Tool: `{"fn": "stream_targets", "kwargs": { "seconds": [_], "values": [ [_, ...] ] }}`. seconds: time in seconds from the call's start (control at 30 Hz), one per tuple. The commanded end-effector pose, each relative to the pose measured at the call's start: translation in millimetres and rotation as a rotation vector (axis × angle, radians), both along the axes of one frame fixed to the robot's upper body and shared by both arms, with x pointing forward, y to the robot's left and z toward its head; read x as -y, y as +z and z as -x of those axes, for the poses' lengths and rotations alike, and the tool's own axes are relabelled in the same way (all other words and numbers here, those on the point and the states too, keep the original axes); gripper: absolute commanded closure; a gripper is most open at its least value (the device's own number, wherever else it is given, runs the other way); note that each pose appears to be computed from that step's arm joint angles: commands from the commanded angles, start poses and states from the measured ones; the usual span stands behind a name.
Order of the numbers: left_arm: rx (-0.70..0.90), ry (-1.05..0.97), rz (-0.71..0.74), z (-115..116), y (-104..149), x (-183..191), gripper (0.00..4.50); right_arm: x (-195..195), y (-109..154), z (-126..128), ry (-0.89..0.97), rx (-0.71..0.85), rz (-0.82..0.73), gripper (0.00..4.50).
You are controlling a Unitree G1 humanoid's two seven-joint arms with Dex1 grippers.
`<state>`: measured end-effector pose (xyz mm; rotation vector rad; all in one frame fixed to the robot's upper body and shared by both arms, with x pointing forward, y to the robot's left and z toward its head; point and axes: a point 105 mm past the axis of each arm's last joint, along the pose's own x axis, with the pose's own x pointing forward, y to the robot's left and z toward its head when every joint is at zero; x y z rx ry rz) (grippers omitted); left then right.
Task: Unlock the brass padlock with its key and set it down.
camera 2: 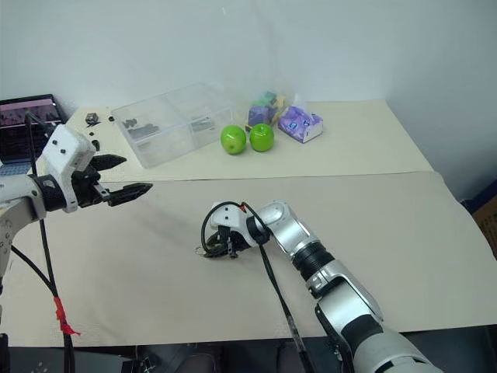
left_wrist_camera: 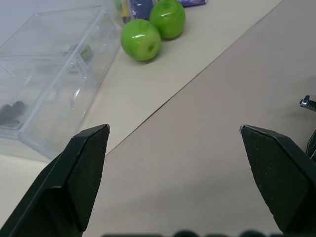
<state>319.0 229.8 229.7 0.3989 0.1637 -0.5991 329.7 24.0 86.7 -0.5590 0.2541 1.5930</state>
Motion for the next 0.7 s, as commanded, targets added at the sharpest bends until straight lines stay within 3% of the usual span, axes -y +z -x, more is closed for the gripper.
{"fn": "stream_targets", "kwargs": {
  "seconds": [0.03,0.07,0.13,0.4,0.7],
  "values": [
    [0.052,-0.006,-0.012,3,13,3,0.0,3,15,-12,-0.021,0.079,-0.03,3.56],
    [0.051,-0.011,-0.013,3,13,3,0.0,5,14,-13,-0.025,0.079,-0.026,3.56],
    [0.053,-0.015,-0.014,2,13,4,0.0,7,11,-12,-0.025,0.074,-0.019,2.54],
    [0.047,-0.059,-0.009,-2,14,11,0.0,16,15,-14,-0.053,0.071,-0.04,0.01],
    [0.046,-0.198,0.011,2,-5,43,0.0,87,51,15,-0.087,-0.127,-0.111,0.01]
  ]
}}
